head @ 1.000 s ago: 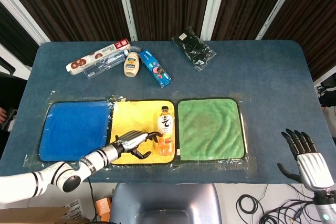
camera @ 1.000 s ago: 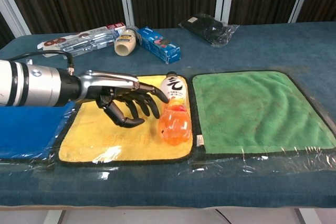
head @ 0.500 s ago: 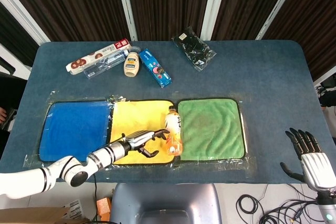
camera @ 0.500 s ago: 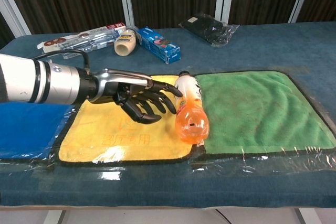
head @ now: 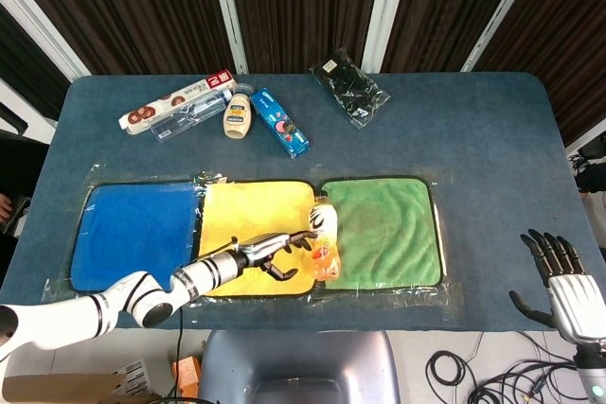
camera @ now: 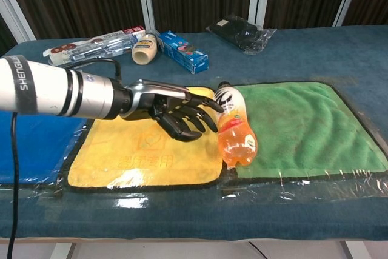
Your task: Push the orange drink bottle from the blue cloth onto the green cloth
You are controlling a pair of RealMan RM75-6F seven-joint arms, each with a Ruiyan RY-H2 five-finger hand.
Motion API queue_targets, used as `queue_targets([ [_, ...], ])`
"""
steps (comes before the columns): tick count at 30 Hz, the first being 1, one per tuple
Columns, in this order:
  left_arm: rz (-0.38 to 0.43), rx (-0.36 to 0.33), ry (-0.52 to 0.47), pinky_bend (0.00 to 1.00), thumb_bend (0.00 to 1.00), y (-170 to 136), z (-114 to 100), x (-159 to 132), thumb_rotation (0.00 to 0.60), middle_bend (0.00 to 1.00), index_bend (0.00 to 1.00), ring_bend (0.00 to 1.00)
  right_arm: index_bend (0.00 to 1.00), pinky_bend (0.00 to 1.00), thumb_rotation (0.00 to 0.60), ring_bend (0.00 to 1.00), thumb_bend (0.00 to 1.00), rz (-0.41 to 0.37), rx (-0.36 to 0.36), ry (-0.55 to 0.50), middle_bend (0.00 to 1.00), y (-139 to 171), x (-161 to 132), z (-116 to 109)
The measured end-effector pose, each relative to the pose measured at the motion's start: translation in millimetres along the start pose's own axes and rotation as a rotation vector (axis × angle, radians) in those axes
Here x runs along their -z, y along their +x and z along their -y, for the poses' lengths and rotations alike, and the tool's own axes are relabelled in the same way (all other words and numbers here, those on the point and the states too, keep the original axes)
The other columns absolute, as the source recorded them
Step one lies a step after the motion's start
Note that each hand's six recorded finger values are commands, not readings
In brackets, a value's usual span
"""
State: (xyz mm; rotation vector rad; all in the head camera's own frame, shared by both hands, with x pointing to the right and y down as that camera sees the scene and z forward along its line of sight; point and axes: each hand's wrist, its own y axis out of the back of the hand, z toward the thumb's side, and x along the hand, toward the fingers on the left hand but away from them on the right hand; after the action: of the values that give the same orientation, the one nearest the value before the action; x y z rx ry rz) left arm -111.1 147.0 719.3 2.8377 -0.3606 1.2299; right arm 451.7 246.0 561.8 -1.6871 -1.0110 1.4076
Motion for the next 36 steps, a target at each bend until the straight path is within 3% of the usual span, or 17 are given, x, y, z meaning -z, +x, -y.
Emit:
queue_targets([
  [36, 0.071, 0.088, -0.130, 0.24, 0.46, 49, 35, -45, 0.600, 0.19, 0.08, 0.15, 0.00, 0.07, 0.600, 0.00, 0.21, 0.008, 0.013, -0.036, 0.05, 2, 8, -8],
])
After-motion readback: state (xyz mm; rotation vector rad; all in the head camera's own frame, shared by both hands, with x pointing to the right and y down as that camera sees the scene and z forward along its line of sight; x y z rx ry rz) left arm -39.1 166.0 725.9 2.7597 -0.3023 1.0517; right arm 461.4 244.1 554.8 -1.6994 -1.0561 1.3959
